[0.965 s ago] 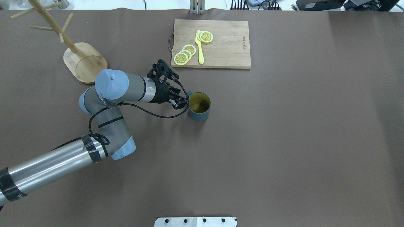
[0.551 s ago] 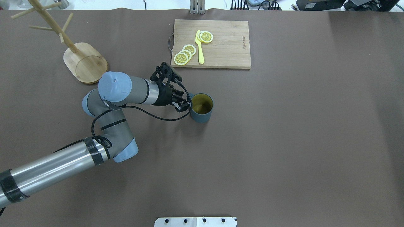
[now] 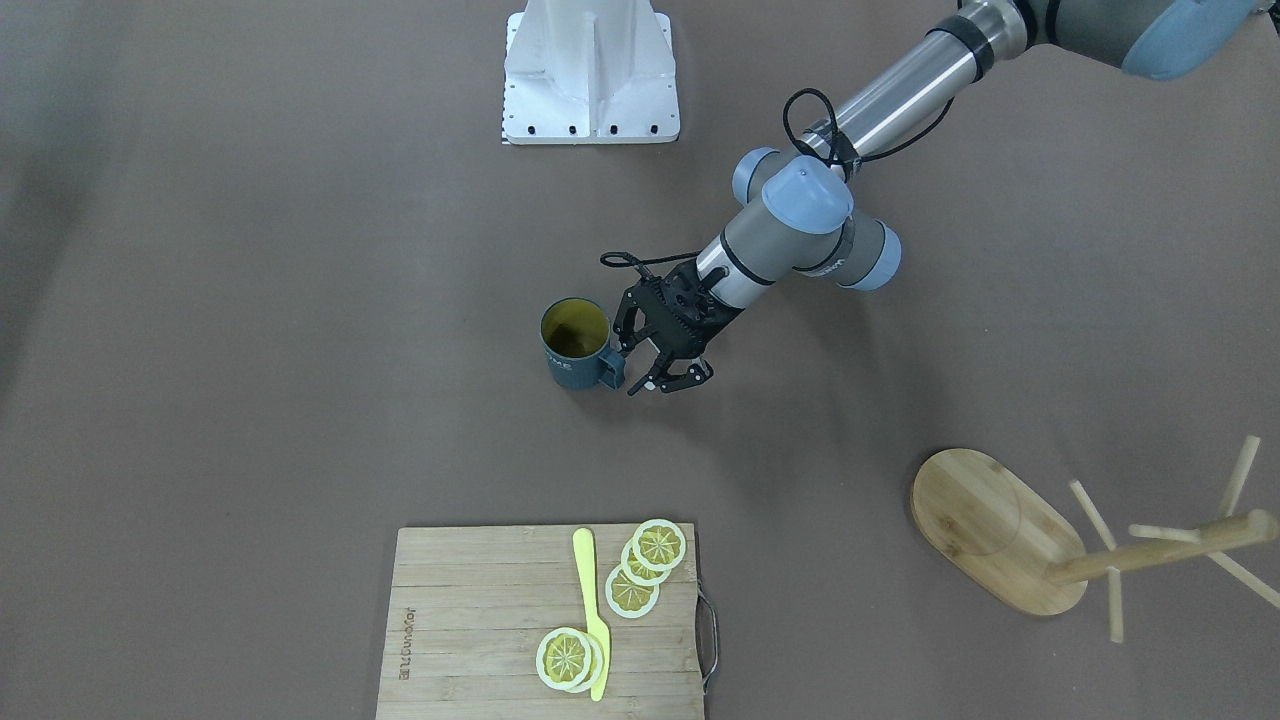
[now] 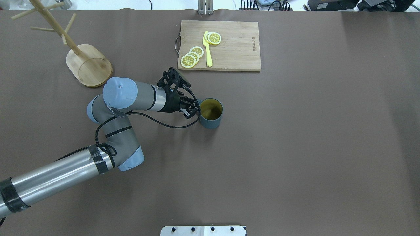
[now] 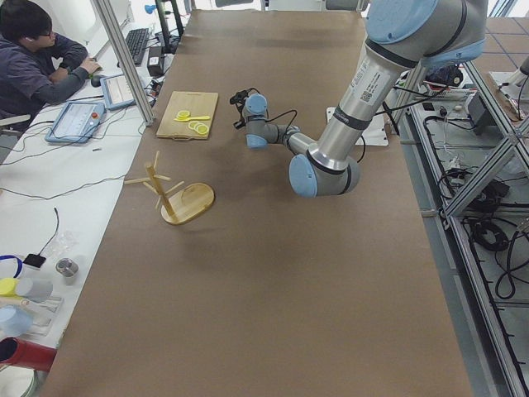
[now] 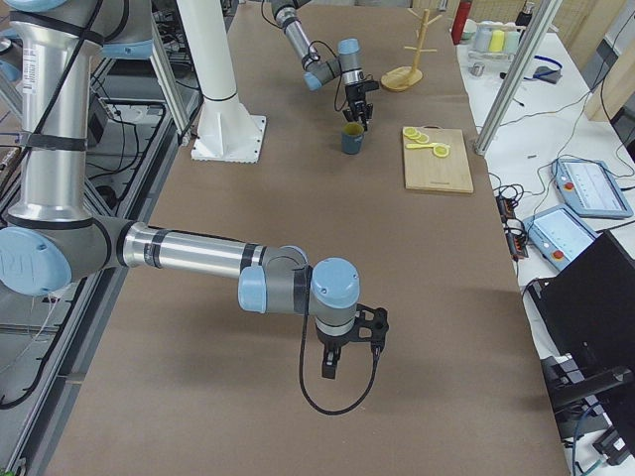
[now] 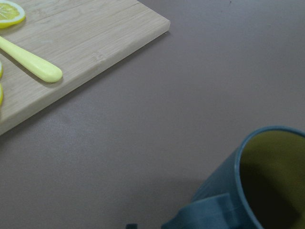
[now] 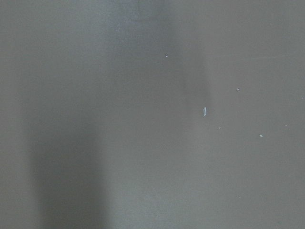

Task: Hang cup on storage rack
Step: 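Close the left gripper on the blue mug's handle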

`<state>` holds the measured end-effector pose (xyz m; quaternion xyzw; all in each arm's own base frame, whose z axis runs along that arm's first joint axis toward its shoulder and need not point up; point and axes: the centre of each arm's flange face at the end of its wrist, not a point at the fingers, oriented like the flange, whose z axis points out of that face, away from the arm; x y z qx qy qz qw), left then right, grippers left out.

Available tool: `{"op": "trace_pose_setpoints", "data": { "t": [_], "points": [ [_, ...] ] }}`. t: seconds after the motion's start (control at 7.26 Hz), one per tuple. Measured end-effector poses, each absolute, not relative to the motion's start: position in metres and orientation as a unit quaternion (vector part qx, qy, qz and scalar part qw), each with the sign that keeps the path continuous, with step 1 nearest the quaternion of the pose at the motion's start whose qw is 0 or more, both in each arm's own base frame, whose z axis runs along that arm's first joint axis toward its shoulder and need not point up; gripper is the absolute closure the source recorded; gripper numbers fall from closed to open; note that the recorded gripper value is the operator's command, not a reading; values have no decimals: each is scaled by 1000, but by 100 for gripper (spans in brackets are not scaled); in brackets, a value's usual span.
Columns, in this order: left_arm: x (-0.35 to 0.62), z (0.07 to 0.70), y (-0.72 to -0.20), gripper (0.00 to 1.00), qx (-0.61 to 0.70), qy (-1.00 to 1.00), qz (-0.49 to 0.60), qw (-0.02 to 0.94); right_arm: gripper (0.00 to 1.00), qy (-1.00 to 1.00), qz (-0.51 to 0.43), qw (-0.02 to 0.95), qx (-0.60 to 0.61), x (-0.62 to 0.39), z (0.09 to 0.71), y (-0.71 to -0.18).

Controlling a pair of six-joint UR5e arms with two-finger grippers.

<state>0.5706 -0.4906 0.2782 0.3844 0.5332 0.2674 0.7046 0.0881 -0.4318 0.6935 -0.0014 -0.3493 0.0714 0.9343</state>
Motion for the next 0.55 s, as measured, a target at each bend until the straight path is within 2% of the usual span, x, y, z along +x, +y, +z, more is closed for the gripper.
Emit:
{"op": "trace_pose_setpoints", "data": {
  "t": [0.41,0.55],
  "points": [
    [571,278,-489,100,383,535,267,704,0,-349,72,934,-2,88,694,-432],
    [571,279,-488,100,383,535,267,704,0,-349,72,934,-2,88,694,-432]
  ]
}}
